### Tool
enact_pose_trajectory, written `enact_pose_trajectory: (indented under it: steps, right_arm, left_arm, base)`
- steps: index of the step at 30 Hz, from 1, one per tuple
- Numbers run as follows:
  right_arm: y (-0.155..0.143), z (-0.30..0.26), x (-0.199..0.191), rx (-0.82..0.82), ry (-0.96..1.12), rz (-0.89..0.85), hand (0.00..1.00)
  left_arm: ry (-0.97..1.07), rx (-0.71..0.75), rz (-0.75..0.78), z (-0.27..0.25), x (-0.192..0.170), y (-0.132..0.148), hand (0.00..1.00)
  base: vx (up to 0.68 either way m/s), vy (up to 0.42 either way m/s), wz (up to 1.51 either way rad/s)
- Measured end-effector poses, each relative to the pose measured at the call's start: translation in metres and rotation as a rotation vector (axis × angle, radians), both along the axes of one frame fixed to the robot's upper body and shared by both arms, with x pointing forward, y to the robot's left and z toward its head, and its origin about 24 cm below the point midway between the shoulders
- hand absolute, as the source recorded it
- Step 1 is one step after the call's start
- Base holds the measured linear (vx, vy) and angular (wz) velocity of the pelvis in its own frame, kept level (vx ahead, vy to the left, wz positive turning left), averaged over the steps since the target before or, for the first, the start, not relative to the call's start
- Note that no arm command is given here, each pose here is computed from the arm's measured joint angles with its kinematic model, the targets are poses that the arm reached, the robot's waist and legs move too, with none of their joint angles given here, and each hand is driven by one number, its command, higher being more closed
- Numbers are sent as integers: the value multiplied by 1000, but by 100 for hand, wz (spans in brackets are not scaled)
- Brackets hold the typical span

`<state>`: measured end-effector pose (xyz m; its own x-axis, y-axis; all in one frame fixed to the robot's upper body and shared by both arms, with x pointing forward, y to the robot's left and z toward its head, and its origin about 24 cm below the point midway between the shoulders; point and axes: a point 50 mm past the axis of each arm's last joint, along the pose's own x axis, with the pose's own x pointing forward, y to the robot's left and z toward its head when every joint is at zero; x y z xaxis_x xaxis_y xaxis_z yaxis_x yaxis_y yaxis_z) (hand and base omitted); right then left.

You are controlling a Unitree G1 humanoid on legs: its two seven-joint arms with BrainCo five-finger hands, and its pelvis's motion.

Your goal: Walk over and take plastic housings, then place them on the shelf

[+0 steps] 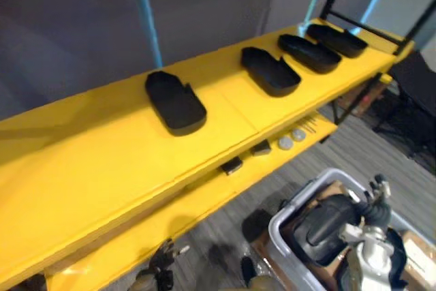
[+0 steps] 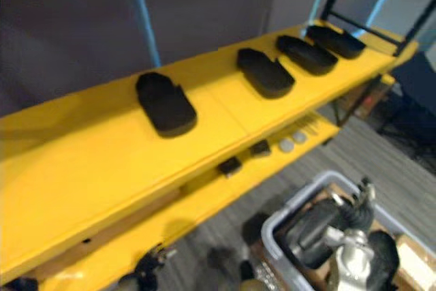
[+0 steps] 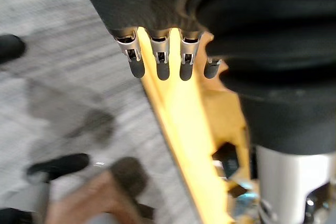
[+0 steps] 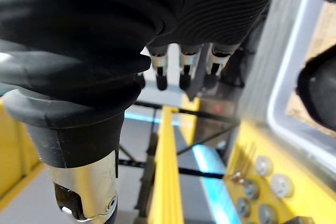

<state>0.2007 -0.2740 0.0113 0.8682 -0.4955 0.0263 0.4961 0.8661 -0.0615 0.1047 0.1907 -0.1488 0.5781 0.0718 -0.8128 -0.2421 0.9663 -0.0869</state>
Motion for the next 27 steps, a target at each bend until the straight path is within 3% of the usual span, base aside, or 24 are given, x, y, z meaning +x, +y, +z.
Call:
enact_pose_trajectory:
  steps: [4, 13, 19, 25, 27]
  right_arm:
    - [4, 26, 29, -40, -100, 61, 0]
    - [6, 15, 20, -5, -67, 62, 0]
    - [38, 20, 20, 13, -108, 168, 0]
    - [57, 29, 42, 7, -151, 219, 0]
    - [54, 32, 49, -26, -135, 223, 0]
  left_arm:
    - [27, 16, 58, -4, -12, 5, 0]
    - [11, 45, 40, -3, -10, 13, 0]
    - [67, 94, 251, -3, -43, 40, 0]
    - [199, 140, 353, -3, -93, 64, 0]
    - [215, 92, 419, -6, -98, 57, 0]
  base:
    - [-92, 73, -93]
    - [-19, 18, -12]
    - [-187, -57, -65]
    - [-53, -122, -38]
    - [42, -254, -77]
